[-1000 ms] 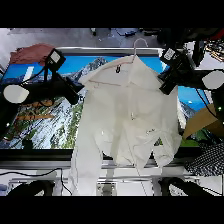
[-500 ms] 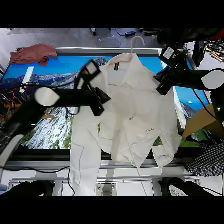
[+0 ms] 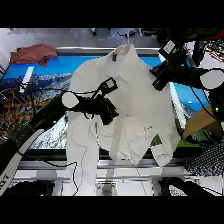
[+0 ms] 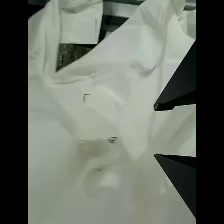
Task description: Fold the clothes and pants, and hang the long-sleeved shirts on hangers.
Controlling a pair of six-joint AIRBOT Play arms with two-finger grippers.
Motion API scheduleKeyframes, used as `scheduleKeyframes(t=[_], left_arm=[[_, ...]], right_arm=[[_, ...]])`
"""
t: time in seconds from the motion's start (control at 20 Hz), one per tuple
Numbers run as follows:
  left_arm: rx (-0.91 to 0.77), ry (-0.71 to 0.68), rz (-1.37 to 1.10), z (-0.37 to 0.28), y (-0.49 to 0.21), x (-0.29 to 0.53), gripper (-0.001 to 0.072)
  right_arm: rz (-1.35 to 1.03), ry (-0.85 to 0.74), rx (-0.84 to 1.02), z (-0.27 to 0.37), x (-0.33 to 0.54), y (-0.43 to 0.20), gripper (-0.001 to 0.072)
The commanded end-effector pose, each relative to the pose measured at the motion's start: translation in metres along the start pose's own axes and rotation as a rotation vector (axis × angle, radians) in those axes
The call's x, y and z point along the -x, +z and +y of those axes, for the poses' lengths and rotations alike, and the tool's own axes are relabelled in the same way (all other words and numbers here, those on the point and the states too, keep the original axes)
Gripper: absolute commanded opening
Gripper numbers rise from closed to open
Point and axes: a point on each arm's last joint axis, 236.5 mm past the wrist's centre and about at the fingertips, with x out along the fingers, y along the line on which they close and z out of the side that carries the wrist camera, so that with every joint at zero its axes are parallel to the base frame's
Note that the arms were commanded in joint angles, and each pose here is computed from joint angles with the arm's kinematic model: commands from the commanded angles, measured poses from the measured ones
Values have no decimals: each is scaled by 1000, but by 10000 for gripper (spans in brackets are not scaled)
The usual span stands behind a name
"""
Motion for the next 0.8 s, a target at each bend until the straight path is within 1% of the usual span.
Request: scheduleKeyframes(t=[0.0,0.2,0.35,0.45,0.55,0.75], left_arm=[[-24,9,-13,-2,7,8,369],[-66,54,-78,-3,35,42,369],[-93,132,-147,6,58,86,367],[-96,243,-207,28,72,127,367],[-87,382,-247,61,76,170,367],[-6,565,-217,122,42,229,367]], right_arm=[[-19,1,-5,0,0,5,50],[-19,1,-5,0,0,5,50],[-19,-1,-1,0,0,5,50],[-19,0,-1,0,0,5,50],[-19,-1,2,0,0,5,50],[-26,2,20,1,0,6,50]])
